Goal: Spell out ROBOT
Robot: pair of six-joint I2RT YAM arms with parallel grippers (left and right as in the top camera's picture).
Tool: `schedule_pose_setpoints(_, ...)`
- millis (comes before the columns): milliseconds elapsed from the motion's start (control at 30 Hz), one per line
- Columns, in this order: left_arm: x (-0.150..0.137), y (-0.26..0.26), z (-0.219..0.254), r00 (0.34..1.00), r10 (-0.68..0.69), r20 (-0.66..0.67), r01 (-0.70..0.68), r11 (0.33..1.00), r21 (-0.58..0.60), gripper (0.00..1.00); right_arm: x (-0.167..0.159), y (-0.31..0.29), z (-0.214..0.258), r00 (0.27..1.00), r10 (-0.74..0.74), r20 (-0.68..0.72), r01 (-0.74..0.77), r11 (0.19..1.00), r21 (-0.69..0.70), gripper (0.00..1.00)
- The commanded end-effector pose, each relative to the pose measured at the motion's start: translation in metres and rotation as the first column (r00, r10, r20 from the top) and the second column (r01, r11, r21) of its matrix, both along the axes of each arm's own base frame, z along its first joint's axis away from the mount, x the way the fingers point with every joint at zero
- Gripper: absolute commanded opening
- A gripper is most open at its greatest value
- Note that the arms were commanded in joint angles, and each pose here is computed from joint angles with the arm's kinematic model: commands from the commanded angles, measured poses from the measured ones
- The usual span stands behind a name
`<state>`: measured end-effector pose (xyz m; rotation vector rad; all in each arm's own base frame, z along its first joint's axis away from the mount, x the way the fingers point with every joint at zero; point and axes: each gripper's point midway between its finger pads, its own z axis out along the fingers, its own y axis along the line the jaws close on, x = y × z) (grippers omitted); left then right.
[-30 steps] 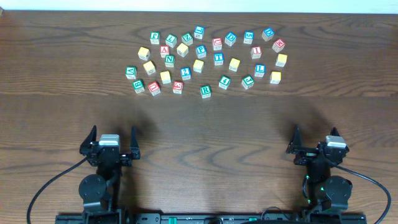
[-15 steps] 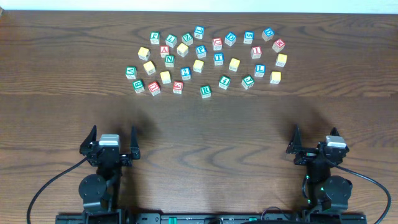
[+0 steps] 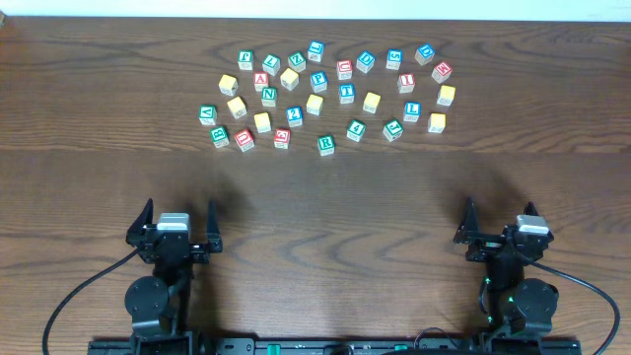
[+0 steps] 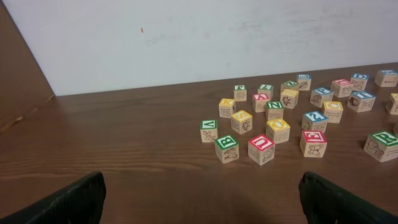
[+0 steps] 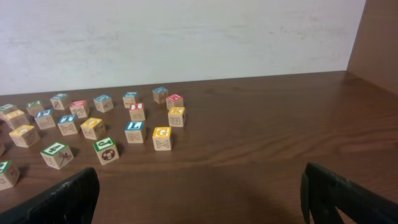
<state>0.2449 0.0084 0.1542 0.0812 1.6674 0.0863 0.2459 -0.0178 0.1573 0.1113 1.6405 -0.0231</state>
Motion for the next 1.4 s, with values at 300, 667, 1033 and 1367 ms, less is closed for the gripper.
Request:
schedule_pose_setpoints(300,-0.001,-0.002,-0.014,0.999,-0.012,-0.043,0.012,1.000,0.001,0.97,0.000,-0.003,-0.001,1.000,-0.015,-0.006,0.015,1.000,-0.009,0.99)
schedule_pose_setpoints(667,-0.001,-0.002,-0.014,0.999,-0.011,-0.043,0.011,1.000,0.001,0.98,0.000,-0.003,-0.001,1.000,-0.015,-0.006,0.015,1.000,-0.009,0.99)
schedule_pose_setpoints(1033,-0.001,-0.003,-0.014,0.999,-0.015,-0.043,0.015,1.000,-0.005,0.98,0.000,-0.003,-0.001,1.000,-0.016,-0.002,0.016,1.000,-0.009,0.99)
schedule_pose_setpoints(1367,-0.001,-0.003,-0.005,1.000,-0.014,-0.023,0.014,1.000,-0.002,0.98,0.001,-0.001,0.012,0.999,-0.002,0.047,0.003,1.000,-0.022,0.99)
